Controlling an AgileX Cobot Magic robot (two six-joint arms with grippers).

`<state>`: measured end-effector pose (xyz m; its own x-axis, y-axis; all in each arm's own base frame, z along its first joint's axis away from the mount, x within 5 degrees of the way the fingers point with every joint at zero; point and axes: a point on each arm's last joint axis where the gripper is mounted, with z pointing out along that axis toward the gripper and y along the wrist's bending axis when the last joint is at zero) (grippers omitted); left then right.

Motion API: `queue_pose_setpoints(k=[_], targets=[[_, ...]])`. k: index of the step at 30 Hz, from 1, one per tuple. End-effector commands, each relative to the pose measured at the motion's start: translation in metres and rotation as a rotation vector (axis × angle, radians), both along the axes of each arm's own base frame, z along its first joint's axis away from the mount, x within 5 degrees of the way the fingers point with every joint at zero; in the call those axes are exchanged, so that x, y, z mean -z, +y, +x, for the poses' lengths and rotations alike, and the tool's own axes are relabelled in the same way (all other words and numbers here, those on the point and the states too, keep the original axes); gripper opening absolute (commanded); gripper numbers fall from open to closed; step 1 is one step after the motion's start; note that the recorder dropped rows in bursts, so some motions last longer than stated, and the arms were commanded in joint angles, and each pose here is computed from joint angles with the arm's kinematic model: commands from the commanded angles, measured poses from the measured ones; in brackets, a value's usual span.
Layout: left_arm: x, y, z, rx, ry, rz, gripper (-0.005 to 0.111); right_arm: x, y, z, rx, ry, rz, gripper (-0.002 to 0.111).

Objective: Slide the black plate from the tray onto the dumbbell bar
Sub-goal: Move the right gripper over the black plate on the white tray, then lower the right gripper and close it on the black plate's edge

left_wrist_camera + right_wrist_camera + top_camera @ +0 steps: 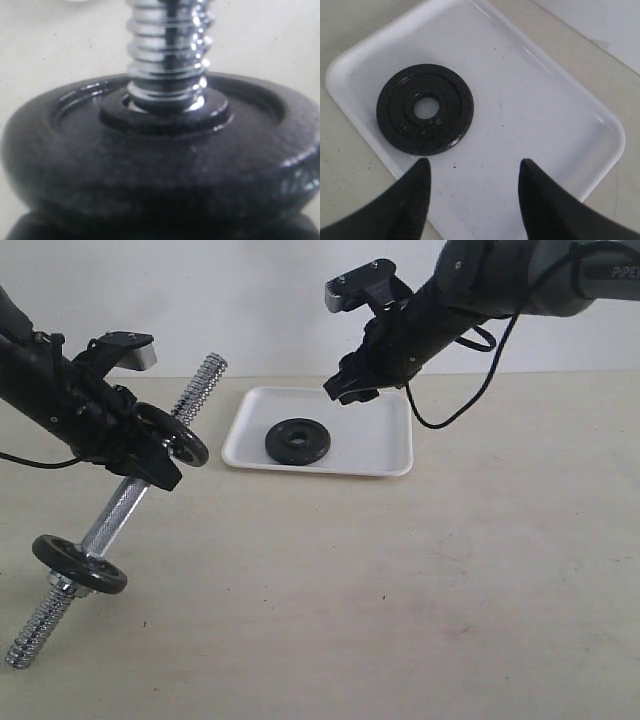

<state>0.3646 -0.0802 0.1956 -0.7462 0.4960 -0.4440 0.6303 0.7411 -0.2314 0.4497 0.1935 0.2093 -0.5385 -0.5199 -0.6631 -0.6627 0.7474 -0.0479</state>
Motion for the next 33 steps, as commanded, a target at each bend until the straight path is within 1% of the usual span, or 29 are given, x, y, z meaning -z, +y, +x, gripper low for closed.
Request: queue_pose_setpoints(k=[1,2,4,7,10,14,18,21,22,23,25,26,29,33], targets=[[-0.036,-0.004,0.003,-0.056,-0.120,-0.090,0.004,-0.008,0.015,0.007,-0.038,-0.060,-0.052,0.049],[-0.036,-0.004,0.003,-0.056,-0.120,-0.090,0.004,-0.007,0.019,0.008,-0.056,-0.084,-0.084,0.049],[-0.036,-0.004,0.003,-0.056,-0.120,-0.090,0.004,-0.002,0.026,0.011,-0.064,-0.078,-0.127,0.049],[-0.036,-0.004,0.003,-0.056,-0.120,-0.090,0.004,0.006,0.036,0.012,-0.042,-0.031,-0.134,0.049],[-0.036,-0.004,0.003,-0.056,-0.120,-0.090,0.004,0.009,0.043,0.013,-0.053,-0.029,-0.134,0.049],[-0.036,-0.004,0.003,-0.053,-0.118,-0.089,0.004,0.006,0.050,0.012,-0.053,-0.061,-0.109,0.049],[-0.036,-0.004,0.003,-0.055,-0.118,-0.089,0.004,0.003,0.054,0.011,0.019,-0.012,0.008,0.049],[-0.036,-0.004,0.003,-0.055,-0.118,-0.089,0.004,0.004,0.054,0.012,0.014,-0.021,0.003,0.050],[-0.036,-0.004,0.003,-0.055,-0.118,-0.089,0.004,0.004,0.054,0.012,0.019,-0.019,0.006,0.053],[-0.036,-0.004,0.003,-0.055,-0.118,-0.089,0.004,0.007,0.055,0.012,0.035,-0.003,0.017,0.060],[-0.036,-0.004,0.003,-0.055,-0.118,-0.089,0.004,0.012,0.056,0.013,0.116,0.053,0.080,0.081],[-0.036,-0.004,0.003,-0.055,-0.118,-0.089,0.004,0.020,0.057,0.013,0.154,0.078,0.089,0.105],[-0.036,-0.004,0.002,-0.049,-0.108,-0.092,0.004,0.033,0.058,0.015,0.198,0.121,0.102,0.104],[-0.036,-0.005,0.001,-0.052,-0.099,-0.095,0.004,0.033,0.062,0.015,0.223,0.121,0.149,0.104]])
